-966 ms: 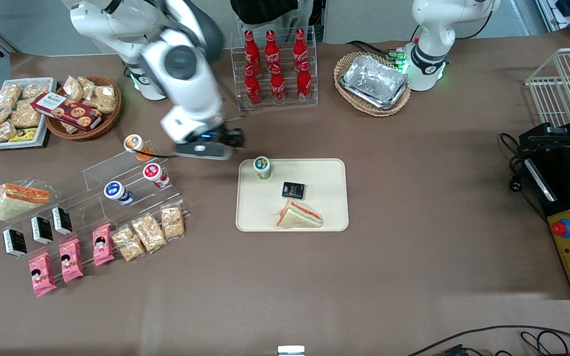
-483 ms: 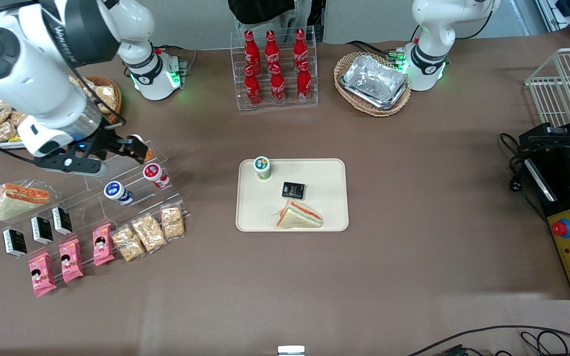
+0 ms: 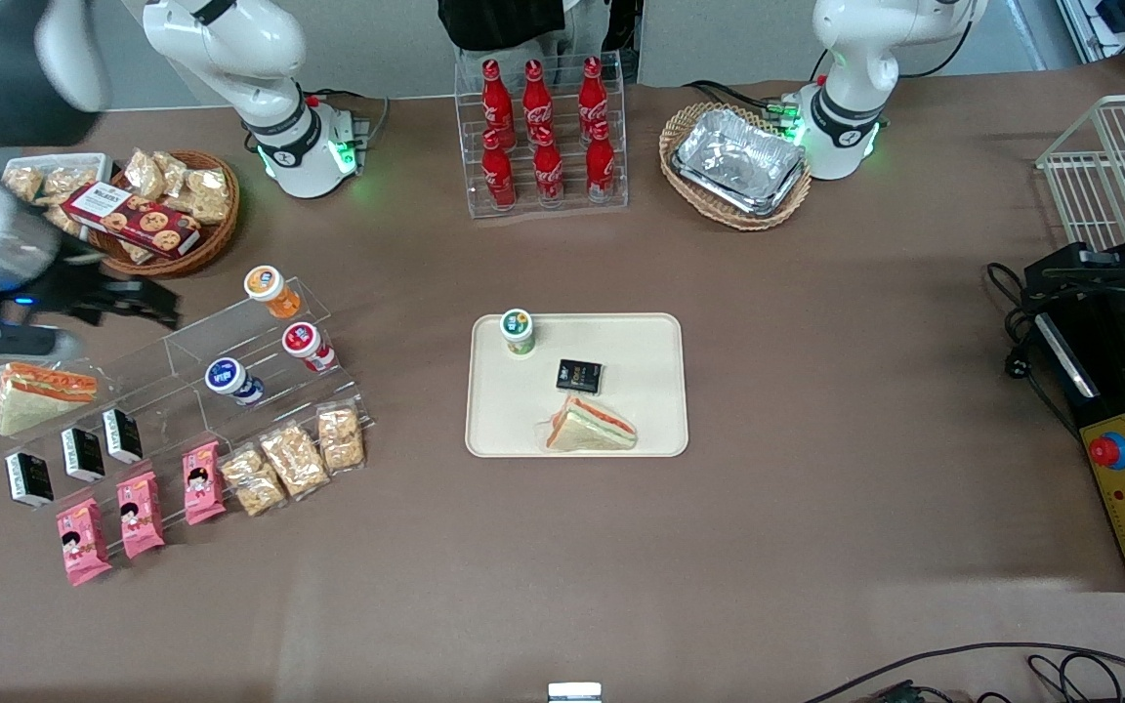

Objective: Place green gum on tray

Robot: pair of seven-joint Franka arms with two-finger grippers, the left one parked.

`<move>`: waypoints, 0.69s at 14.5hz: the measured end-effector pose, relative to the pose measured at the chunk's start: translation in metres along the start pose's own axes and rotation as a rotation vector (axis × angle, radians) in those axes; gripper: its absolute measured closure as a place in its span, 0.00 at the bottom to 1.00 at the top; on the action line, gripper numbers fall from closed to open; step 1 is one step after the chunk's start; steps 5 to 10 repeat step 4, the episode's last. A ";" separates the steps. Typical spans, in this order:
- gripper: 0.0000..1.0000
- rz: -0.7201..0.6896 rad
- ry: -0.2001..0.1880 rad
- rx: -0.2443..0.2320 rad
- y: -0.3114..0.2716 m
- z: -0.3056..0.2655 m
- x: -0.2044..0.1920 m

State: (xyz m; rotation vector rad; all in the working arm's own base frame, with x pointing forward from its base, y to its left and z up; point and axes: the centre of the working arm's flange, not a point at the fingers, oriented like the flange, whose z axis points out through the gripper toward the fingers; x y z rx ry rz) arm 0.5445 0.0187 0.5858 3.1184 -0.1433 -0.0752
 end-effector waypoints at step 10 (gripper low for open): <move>0.00 -0.045 0.021 0.012 0.067 -0.014 0.002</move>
